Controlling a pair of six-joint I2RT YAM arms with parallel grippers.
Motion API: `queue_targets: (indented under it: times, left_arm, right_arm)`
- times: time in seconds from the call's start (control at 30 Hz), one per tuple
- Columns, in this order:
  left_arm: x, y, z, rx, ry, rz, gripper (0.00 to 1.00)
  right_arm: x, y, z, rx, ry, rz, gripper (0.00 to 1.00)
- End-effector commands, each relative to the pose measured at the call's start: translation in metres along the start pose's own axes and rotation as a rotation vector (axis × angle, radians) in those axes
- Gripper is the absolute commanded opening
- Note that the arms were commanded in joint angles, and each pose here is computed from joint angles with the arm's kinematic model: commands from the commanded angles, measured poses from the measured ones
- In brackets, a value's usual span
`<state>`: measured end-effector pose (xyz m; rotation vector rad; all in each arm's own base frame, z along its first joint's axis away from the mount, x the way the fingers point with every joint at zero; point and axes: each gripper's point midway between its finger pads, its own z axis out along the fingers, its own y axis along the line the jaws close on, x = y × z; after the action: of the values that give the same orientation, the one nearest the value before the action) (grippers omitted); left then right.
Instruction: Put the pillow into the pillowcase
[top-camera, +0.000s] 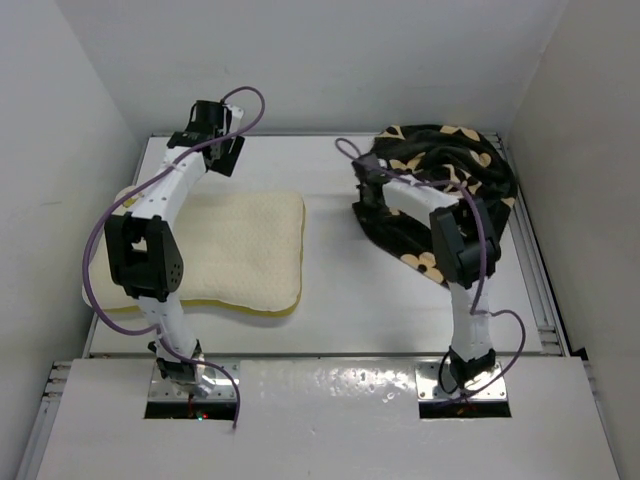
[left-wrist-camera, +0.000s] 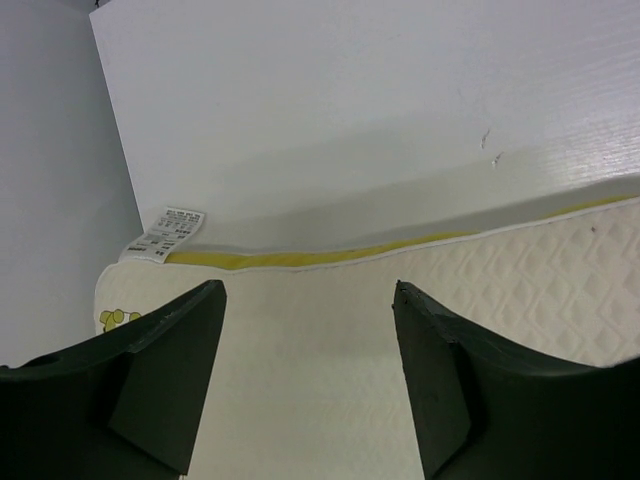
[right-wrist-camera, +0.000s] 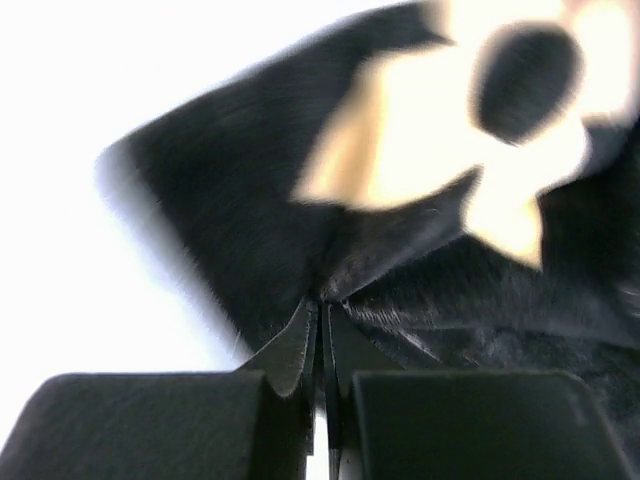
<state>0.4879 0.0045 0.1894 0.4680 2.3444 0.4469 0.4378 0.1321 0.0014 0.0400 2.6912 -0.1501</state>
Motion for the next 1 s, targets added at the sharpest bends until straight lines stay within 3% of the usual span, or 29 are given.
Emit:
queue_targets:
  times: [0.0,0.03,0.1,0.13,0.17,0.2,0.23,0.37,0.4,0.43,0.47,0.53,0.6,0.7,0.83,0.9,0.97]
  left_arm:
    - [-0.023,0.011,-0.015,-0.032,-0.084,-0.018,0.67]
    - [-0.027,0.012,-0.016,-0.033,-0.092,-0.021,0.67]
    - [-0.028,0.012,-0.016,-0.031,-0.091,-0.022,0.67]
    - [-0.030,0.013,-0.017,-0.033,-0.097,-0.025,0.67]
    - [-0.031,0.014,-0.018,-0.036,-0.099,-0.025,0.67]
    - [-0.032,0.014,-0.018,-0.035,-0.102,-0.026,0.67]
    - [-0.032,0.015,-0.019,-0.036,-0.105,-0.027,0.67]
    - [-0.027,0.010,-0.017,-0.024,-0.091,-0.012,0.67]
    - [-0.026,0.008,-0.017,-0.015,-0.092,-0.005,0.67]
    - [-0.028,0.004,-0.016,0.003,-0.097,0.005,0.68]
    - [-0.027,-0.005,-0.015,0.037,-0.090,0.039,0.67]
    - [-0.043,-0.027,-0.018,0.145,-0.135,0.072,0.68]
    - [-0.064,-0.070,-0.025,0.309,-0.181,0.109,0.67]
    - [-0.082,-0.154,-0.032,0.529,-0.215,0.183,0.67]
    - [-0.101,-0.251,-0.037,0.684,-0.282,0.265,0.75]
    - [-0.111,-0.291,-0.035,0.745,-0.320,0.220,0.81]
    - [-0.116,-0.319,-0.027,0.780,-0.327,0.139,0.93]
  right_arm:
    - [-0.031,0.119,-0.091,-0.376,-0.249,-0.125,0.00]
    - [-0.047,0.143,-0.126,-0.493,-0.342,-0.124,0.00]
    - [-0.045,0.177,-0.161,-0.615,-0.400,-0.126,0.04]
    - [-0.050,0.185,-0.175,-0.647,-0.435,-0.114,0.26]
    - [-0.051,0.199,-0.197,-0.719,-0.469,-0.130,0.59]
    - [-0.052,0.202,-0.206,-0.735,-0.482,-0.141,0.86]
    - [-0.054,0.202,-0.212,-0.739,-0.491,-0.149,0.99]
    - [-0.066,0.143,-0.203,-0.540,-0.498,-0.076,0.96]
    - [-0.067,0.125,-0.198,-0.492,-0.495,-0.042,0.80]
    - [-0.055,0.103,-0.180,-0.422,-0.451,-0.011,0.50]
    - [-0.062,0.072,-0.175,-0.357,-0.449,0.078,0.00]
    - [-0.058,0.031,-0.158,-0.216,-0.430,0.143,0.00]
    - [-0.041,-0.013,-0.138,-0.056,-0.364,0.185,0.39]
    - [-0.024,-0.036,-0.118,0.013,-0.285,0.169,0.63]
    - [-0.008,-0.047,-0.092,0.072,-0.219,0.161,0.62]
    - [-0.005,-0.053,-0.083,0.101,-0.191,0.172,0.63]
    - [0.006,-0.060,-0.065,0.136,-0.140,0.168,0.61]
